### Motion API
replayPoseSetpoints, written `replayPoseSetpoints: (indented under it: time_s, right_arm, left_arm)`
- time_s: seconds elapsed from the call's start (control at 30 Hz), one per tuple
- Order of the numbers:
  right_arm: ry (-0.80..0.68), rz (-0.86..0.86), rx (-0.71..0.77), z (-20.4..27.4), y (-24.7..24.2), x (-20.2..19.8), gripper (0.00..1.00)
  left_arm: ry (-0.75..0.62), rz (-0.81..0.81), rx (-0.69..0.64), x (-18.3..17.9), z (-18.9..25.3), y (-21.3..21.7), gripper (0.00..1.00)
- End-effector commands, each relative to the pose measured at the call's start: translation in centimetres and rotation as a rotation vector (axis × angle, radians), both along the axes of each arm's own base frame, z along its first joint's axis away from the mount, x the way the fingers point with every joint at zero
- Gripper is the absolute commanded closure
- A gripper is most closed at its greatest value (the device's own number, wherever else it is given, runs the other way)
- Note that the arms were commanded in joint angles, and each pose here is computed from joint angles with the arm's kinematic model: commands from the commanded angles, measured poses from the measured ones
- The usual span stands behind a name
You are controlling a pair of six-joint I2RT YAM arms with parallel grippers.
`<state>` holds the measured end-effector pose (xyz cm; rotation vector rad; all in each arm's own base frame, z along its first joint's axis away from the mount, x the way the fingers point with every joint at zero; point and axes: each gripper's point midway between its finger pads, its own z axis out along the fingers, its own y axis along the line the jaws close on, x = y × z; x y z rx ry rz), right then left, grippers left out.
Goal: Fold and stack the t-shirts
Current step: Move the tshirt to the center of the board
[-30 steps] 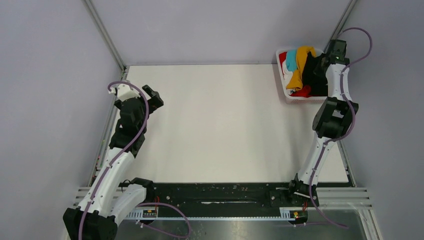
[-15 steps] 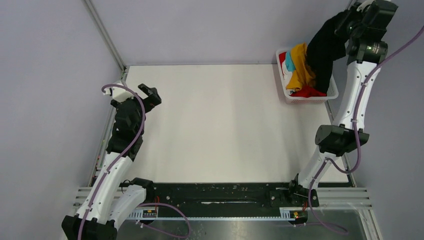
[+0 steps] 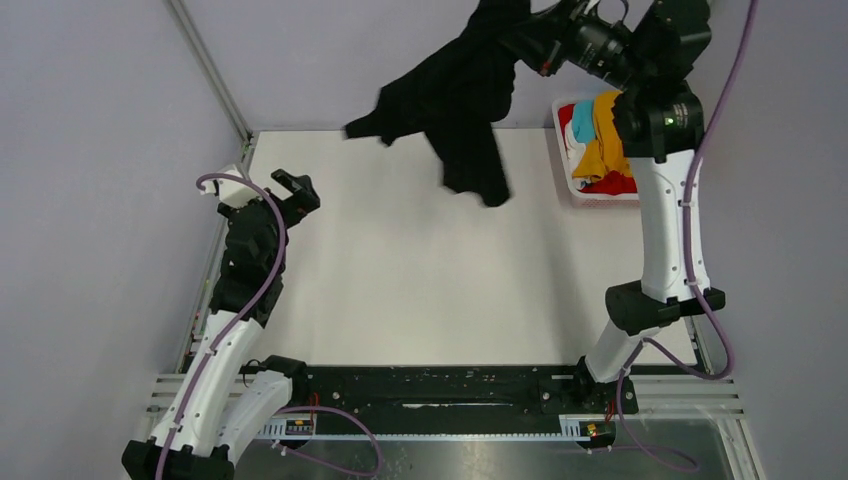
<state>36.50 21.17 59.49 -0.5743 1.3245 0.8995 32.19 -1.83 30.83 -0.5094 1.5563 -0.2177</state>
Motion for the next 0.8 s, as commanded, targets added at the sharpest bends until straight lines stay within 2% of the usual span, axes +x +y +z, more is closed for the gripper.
replayPoseSetpoints:
  time_s: [0.0,0.07,0.17,0.23,0.27,0.3,0.33,0.37,0.43,0.5,0.57,0.67,0.77]
  right_arm:
    - [-0.016,0.197,0.021,0.1,3.8,-1.6,1.00]
    - [0.082,0.130,-0.011,-3.1,3.6,0.7,1.00]
    - [0.235,-0.034,-0.110,-11.5,2.0,4.9,1.00]
    - [0.353,-0.131,-0.150,-18.2,0.1,7.0,0.95]
    - [0.421,-0.181,-0.162,-22.1,-1.3,7.9,0.88]
    - [0.494,-0.233,-0.153,-25.7,-3.0,8.5,0.73]
    - [0.582,-0.287,-0.135,-29.4,-5.0,9.0,0.52]
    - [0.678,-0.362,-0.103,-32.8,-7.2,9.4,0.38]
    - [0.825,-0.500,-0.079,-37.6,-11.6,9.5,0.14]
    - [0.861,-0.600,-0.214,-40.0,-13.5,8.4,0.03]
    - [0.852,-0.638,-0.311,-41.0,-13.6,7.3,0.01]
    - [0.832,-0.621,-0.410,-41.8,-11.4,5.7,0.01]
    - [0.797,-0.600,-0.627,-43.5,-8.4,3.2,0.01]
  left_arm:
    - [-0.018,0.051,-0.050,-1.3,1.5,0.9,0.01]
    - [0.018,0.091,-0.066,-1.9,0.7,1.6,0.01]
    - [0.073,0.134,-0.089,-2.7,-1.0,2.2,0.01]
    - [0.115,0.155,-0.097,-3.2,-2.5,2.5,0.01]
    - [0.131,0.165,-0.101,-3.5,-3.1,2.6,0.01]
    - [0.148,0.179,-0.105,-3.7,-3.8,2.8,0.01]
    - [0.170,0.191,-0.109,-3.9,-4.6,3.0,0.01]
    - [0.187,0.198,-0.113,-4.1,-5.2,3.0,0.01]
    - [0.220,0.195,-0.117,-4.1,-6.3,2.9,0.01]
    - [0.256,0.182,-0.126,-3.9,-7.6,2.4,0.01]
    - [0.311,0.184,-0.147,-3.5,-9.2,2.1,0.01]
    - [0.421,0.185,-0.191,-2.7,-12.5,1.8,0.01]
    - [0.554,0.184,-0.292,-2.0,-16.4,2.1,0.01]
